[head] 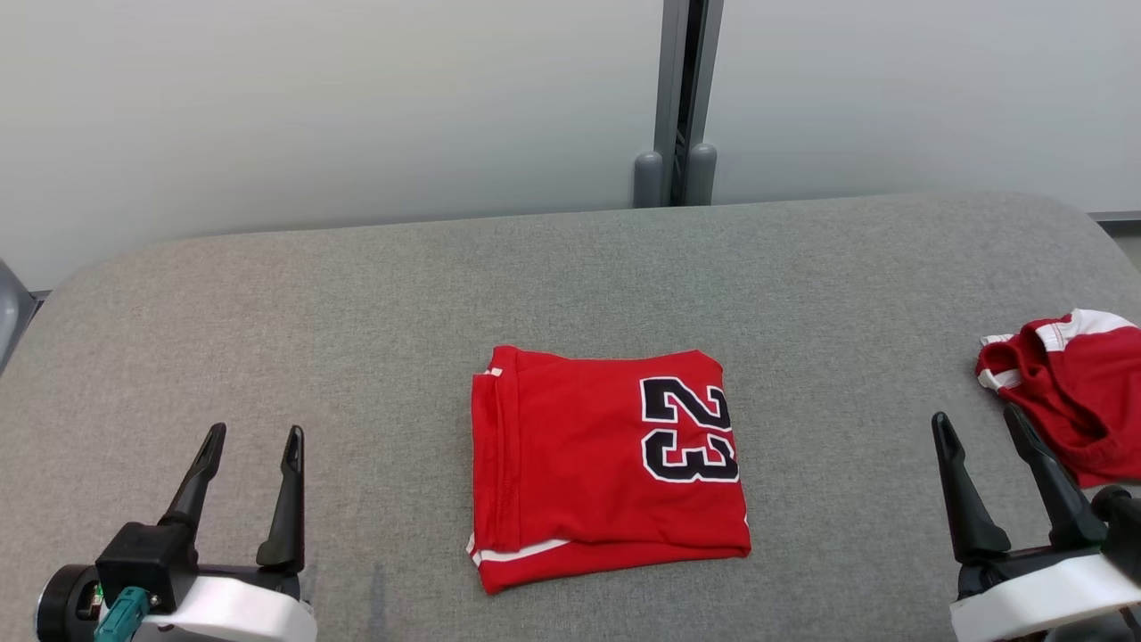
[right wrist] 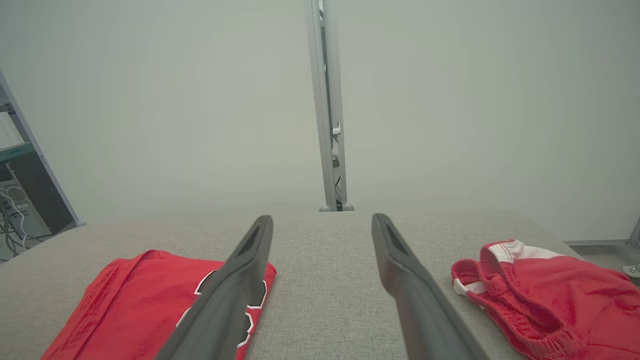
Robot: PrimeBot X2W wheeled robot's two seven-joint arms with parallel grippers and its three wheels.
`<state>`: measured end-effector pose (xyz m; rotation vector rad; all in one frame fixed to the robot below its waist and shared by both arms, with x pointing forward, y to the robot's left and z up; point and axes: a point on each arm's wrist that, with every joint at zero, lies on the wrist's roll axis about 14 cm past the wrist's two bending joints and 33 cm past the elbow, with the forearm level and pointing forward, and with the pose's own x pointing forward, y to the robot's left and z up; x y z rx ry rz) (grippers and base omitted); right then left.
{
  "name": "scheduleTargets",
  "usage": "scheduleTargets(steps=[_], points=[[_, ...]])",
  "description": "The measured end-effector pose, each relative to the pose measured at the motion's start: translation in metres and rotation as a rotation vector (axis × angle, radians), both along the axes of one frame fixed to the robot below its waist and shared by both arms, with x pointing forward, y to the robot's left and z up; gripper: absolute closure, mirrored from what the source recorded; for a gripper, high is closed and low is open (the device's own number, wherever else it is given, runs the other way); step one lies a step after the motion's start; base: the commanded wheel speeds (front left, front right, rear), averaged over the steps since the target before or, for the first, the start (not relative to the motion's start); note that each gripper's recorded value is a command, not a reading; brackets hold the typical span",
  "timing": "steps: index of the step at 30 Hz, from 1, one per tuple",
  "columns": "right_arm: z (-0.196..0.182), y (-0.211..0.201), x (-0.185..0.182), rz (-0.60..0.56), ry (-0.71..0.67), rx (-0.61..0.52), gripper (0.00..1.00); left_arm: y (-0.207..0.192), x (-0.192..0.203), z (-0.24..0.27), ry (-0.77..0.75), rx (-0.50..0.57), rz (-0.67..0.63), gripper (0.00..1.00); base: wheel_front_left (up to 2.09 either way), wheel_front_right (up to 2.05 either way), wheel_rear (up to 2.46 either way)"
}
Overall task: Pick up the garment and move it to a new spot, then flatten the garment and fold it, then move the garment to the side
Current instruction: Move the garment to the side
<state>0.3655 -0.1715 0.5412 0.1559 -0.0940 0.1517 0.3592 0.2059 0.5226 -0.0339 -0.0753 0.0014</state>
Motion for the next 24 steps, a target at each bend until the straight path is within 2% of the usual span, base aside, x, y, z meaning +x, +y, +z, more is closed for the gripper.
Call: scheduleTargets(steps=[24], points=[[-0.0047, -0.0045, -0.0098, -0.018, 0.044, -0.010, 0.00, -0.0002, -0.0063, -0.0014, 0.027, 0.001, 0.000, 0.00, 0.00, 0.00, 0.00]])
